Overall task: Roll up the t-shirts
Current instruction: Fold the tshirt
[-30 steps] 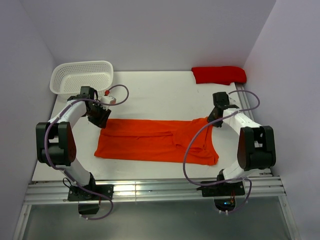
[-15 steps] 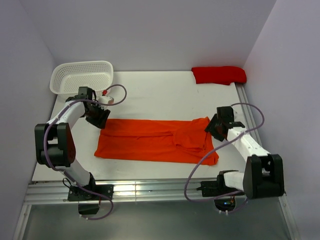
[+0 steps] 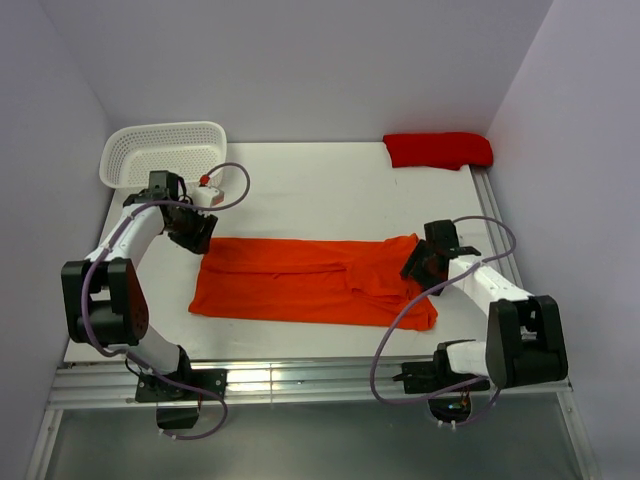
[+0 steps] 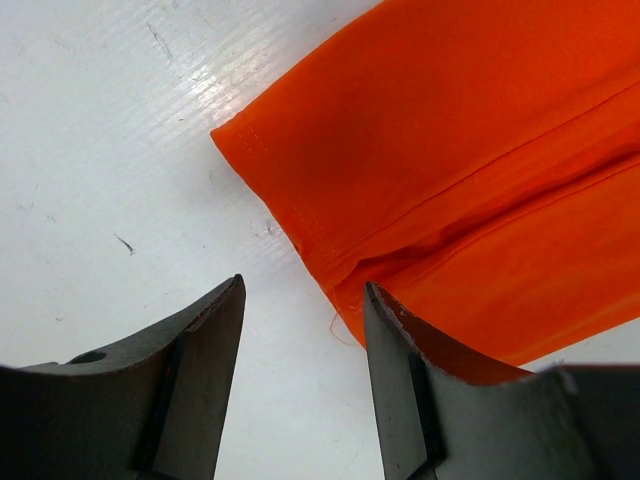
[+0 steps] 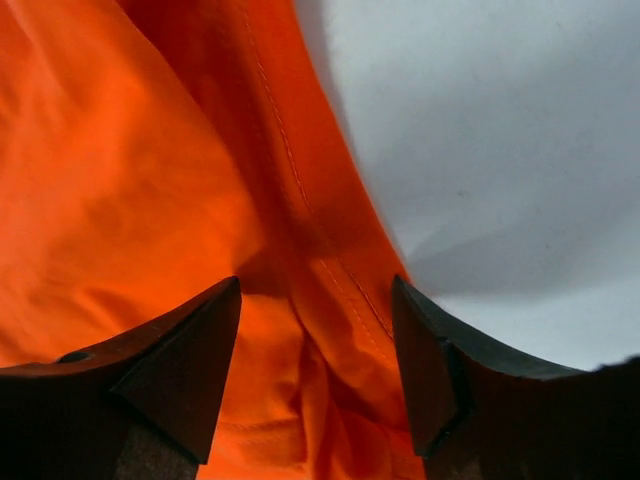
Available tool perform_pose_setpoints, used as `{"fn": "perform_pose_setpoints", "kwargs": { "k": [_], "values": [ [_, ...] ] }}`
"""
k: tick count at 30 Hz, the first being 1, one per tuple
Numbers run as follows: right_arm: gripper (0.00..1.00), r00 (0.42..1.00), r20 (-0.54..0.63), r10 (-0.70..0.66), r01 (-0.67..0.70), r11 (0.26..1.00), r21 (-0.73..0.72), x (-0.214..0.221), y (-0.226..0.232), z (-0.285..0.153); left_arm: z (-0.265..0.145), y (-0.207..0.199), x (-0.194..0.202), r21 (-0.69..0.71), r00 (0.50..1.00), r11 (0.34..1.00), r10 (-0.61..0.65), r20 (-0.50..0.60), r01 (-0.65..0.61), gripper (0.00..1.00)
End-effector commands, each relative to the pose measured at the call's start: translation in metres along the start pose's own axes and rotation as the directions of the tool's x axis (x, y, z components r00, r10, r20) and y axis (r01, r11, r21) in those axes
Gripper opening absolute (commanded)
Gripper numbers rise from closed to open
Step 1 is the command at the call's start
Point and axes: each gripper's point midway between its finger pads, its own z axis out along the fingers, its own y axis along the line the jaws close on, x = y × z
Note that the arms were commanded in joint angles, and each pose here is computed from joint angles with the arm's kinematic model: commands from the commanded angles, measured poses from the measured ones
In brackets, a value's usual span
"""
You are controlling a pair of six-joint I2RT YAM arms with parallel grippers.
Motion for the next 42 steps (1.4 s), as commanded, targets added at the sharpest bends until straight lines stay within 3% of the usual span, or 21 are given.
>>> {"fn": "perform_pose_setpoints", "kwargs": {
  "k": [1,4,8,11,14,18,33,36,37,38,42],
  "values": [
    [0.68,1.000,0.002,0.001,-0.001,0.998,0.059,-0.005,-0.002,0.004,-0.014,-0.007,-0.009,0.017,0.998,0.999,0.037,0.054,-0.038,0.56],
    [0.52,1.000,-0.014,-0.011,0.012,0.995,0.096,-0.001,-0.005,0.009,-0.016,-0.007,-0.009,0.016,0.998,0.999,0.039,0.056,-0.040,0.56],
    [0.18,1.000,-0.015,-0.019,0.021,0.991,0.130,-0.002,-0.006,0.013,-0.015,-0.008,-0.010,0.024,0.998,0.999,0.035,0.058,-0.037,0.56],
    [0.04,1.000,-0.003,-0.031,0.031,0.982,0.188,-0.013,-0.010,0.015,-0.013,-0.008,-0.011,0.033,0.998,0.999,0.023,0.057,-0.025,0.55],
    [0.01,0.998,0.018,-0.058,0.051,0.964,0.261,-0.029,-0.014,0.015,-0.010,-0.007,-0.011,0.038,0.999,0.999,0.012,0.049,-0.014,0.55],
    [0.01,0.996,0.026,-0.081,0.067,0.932,0.357,-0.053,-0.025,0.021,-0.007,-0.004,-0.012,0.028,0.999,1.000,0.001,0.046,-0.003,0.55],
    [0.04,0.998,0.058,0.002,-0.027,0.902,0.430,-0.142,-0.058,0.041,0.032,-0.005,-0.025,0.119,0.992,0.985,-0.123,0.001,0.122,0.56],
    [0.22,0.998,0.059,0.005,-0.030,0.906,0.422,-0.146,-0.058,0.037,0.033,-0.006,-0.036,0.151,0.990,0.979,-0.138,0.011,0.135,0.57],
    [0.41,0.998,0.065,0.010,-0.036,0.909,0.416,-0.146,-0.058,0.036,0.034,-0.009,-0.041,0.180,0.990,0.974,-0.143,0.018,0.137,0.58],
    [0.49,0.997,0.082,0.011,-0.043,0.914,0.404,-0.148,-0.056,0.030,0.034,-0.010,-0.044,0.189,0.989,0.972,-0.146,0.024,0.139,0.59],
    [0.58,0.990,0.137,0.025,-0.070,0.937,0.342,-0.152,-0.045,0.006,0.035,-0.012,-0.054,0.219,0.984,0.962,-0.175,0.041,0.162,0.60]
  ]
}}
